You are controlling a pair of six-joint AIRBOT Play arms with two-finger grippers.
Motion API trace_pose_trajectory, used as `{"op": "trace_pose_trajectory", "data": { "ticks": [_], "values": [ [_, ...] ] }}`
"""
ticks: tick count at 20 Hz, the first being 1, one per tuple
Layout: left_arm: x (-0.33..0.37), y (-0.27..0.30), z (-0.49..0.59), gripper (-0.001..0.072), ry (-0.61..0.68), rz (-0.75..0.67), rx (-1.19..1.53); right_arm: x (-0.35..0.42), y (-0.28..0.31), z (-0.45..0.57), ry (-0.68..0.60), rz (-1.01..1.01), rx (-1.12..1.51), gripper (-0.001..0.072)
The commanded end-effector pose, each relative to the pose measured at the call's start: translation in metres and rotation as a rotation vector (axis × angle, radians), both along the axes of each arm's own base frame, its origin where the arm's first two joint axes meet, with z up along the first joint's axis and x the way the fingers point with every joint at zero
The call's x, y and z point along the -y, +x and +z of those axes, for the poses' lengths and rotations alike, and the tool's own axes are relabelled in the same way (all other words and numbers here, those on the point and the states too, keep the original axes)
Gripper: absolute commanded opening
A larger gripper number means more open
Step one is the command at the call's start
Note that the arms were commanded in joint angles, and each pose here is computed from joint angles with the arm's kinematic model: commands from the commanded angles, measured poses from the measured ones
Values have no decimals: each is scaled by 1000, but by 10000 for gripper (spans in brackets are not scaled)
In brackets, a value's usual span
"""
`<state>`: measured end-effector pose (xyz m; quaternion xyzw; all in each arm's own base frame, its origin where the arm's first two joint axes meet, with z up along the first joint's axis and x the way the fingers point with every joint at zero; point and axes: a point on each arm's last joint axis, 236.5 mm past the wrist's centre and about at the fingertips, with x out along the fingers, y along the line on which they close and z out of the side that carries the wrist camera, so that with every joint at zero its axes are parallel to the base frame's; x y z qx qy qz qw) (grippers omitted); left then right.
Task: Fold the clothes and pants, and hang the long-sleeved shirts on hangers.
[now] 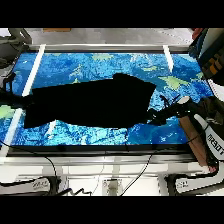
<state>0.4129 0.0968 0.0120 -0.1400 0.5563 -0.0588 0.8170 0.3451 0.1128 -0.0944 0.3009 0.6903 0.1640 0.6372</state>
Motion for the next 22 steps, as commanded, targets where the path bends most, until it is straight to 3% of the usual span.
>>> {"op": "trace_pose_trajectory", "data": {
  "ticks": [1,7,12,13,14,15,21,22],
  "values": [
    [-2,8,-4,12,-6,18,19,-19,12,-11,-36,-34,39,427],
    [-5,13,-3,12,2,30,41,-11,52,-8,-83,-130,173,43],
    [-3,16,0,27,-12,34,52,28,94,46,-144,-235,359,21],
    [-3,15,1,147,-11,33,53,44,97,57,-172,-268,377,21],
    [-2,14,3,412,-9,31,54,63,96,66,-203,-295,388,21],
    [-3,13,7,612,0,32,59,84,91,74,-250,-307,397,21],
    [-33,-33,24,599,3,79,-16,202,18,84,-558,-245,281,21],
    [-39,-47,21,564,-15,97,-51,211,12,83,-570,-253,260,21]
  ]
}}
